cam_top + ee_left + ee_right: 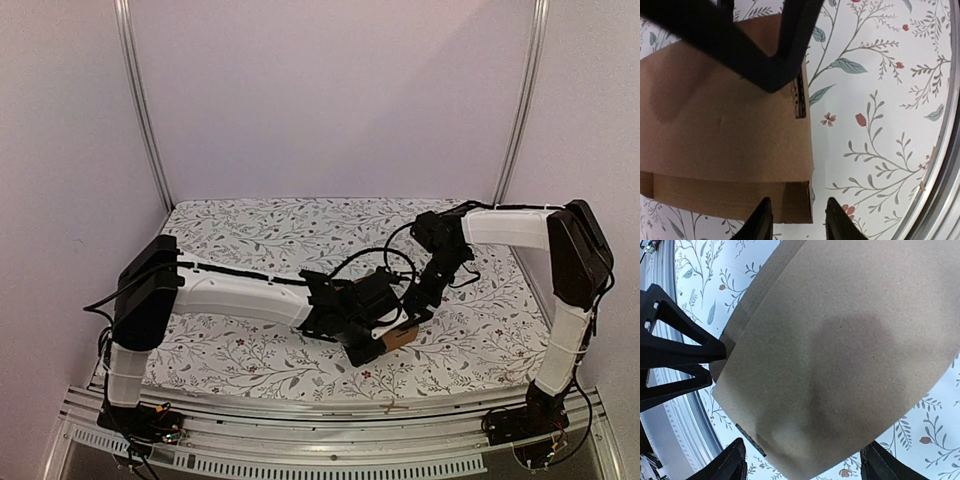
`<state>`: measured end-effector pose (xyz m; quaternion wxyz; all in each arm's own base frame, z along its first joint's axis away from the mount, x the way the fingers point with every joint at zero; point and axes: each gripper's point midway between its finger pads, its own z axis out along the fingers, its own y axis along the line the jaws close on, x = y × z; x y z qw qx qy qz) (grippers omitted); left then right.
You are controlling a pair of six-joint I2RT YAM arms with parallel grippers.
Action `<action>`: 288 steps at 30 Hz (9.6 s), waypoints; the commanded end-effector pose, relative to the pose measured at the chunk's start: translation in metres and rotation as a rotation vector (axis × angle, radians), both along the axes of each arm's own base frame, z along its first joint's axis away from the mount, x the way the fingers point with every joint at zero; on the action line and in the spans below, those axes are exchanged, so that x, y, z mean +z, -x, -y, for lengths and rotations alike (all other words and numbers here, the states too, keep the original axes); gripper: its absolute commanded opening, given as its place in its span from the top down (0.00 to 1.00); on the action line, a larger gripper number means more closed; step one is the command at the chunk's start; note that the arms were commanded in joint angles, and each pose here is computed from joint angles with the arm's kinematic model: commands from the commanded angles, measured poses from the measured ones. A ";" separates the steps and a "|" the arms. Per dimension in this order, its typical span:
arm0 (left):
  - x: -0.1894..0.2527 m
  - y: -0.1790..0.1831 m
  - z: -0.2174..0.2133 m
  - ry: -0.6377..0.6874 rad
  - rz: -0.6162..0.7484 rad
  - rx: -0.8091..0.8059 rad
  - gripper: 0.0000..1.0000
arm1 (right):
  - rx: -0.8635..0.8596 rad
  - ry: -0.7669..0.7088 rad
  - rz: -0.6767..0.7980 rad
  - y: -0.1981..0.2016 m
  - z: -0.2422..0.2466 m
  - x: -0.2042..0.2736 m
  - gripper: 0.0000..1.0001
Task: Fold the paper box
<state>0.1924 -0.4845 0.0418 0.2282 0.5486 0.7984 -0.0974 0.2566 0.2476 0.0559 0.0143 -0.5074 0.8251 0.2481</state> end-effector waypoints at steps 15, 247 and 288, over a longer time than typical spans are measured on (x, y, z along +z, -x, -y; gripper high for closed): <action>0.080 -0.087 -0.096 0.324 0.185 0.236 0.49 | -0.056 -0.053 0.358 -0.034 0.011 0.084 0.19; -0.014 -0.128 -0.086 0.547 -0.166 0.268 1.00 | -0.196 -0.041 -0.156 -0.069 -0.049 -0.009 0.35; 0.008 -0.090 -0.079 0.527 0.164 0.131 1.00 | -0.256 -0.011 -0.201 -0.081 -0.040 -0.031 0.40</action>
